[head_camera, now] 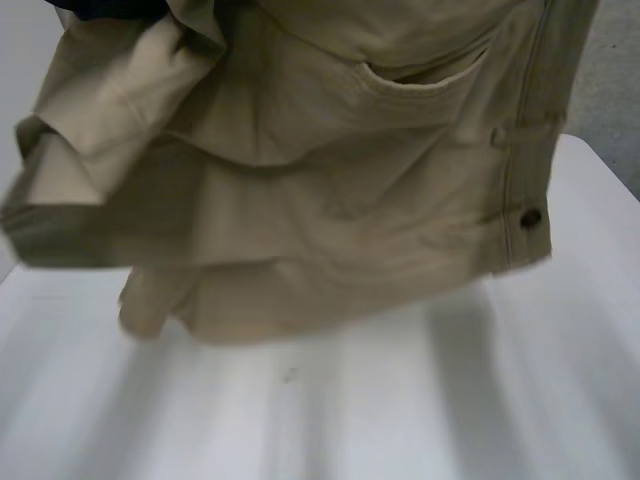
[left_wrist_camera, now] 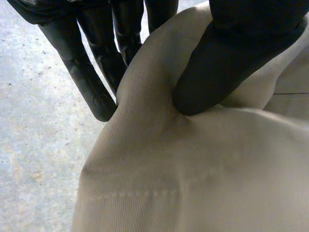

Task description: Fold the shorts.

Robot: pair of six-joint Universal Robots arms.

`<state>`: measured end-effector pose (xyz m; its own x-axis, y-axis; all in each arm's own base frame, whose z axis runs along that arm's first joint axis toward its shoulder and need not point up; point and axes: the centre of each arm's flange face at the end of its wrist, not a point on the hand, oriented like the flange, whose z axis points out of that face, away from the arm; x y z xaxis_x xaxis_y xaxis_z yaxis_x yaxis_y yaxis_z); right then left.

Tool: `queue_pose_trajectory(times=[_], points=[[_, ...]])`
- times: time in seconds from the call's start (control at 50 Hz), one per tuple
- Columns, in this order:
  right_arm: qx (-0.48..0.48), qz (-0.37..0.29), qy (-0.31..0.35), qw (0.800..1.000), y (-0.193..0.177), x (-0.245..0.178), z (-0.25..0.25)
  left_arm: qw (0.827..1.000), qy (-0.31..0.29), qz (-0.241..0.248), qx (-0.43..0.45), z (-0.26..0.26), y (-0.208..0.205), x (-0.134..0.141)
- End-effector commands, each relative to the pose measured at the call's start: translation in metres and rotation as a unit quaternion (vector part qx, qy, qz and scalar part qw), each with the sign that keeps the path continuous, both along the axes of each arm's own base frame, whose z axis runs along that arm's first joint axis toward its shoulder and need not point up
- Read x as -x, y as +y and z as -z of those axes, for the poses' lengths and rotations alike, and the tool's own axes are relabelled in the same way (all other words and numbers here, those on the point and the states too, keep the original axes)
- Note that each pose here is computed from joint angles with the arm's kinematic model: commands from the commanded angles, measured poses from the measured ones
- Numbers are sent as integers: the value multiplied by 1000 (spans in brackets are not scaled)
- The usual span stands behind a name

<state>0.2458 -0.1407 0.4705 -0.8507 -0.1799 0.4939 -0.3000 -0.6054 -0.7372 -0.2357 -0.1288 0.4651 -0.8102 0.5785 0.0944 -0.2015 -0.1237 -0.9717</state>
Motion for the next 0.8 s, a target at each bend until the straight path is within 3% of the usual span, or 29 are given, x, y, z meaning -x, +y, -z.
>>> queue_pose_trajectory(times=[0.02,0.16,0.3,0.42,0.52,0.58,0.66,0.8], points=[[-83,27,54,995,-43,-6,46,998,-17,-7,-68,35,-28,9],[-187,21,99,977,-98,-31,119,974,-90,-32,-206,129,-99,33],[-255,32,113,960,-160,-48,196,962,-117,-35,-243,203,-157,61],[-230,37,93,968,-202,-66,237,974,-92,-59,-200,241,-216,69],[-116,33,39,992,-234,-83,244,989,-83,-63,-104,252,-254,82],[-72,34,24,997,-244,-87,247,992,-88,-68,-67,258,-264,85],[-85,47,66,993,-250,-92,275,993,-93,-74,-19,259,-271,89],[-140,45,89,985,-235,-88,275,992,-98,-84,-1,250,-268,85]])
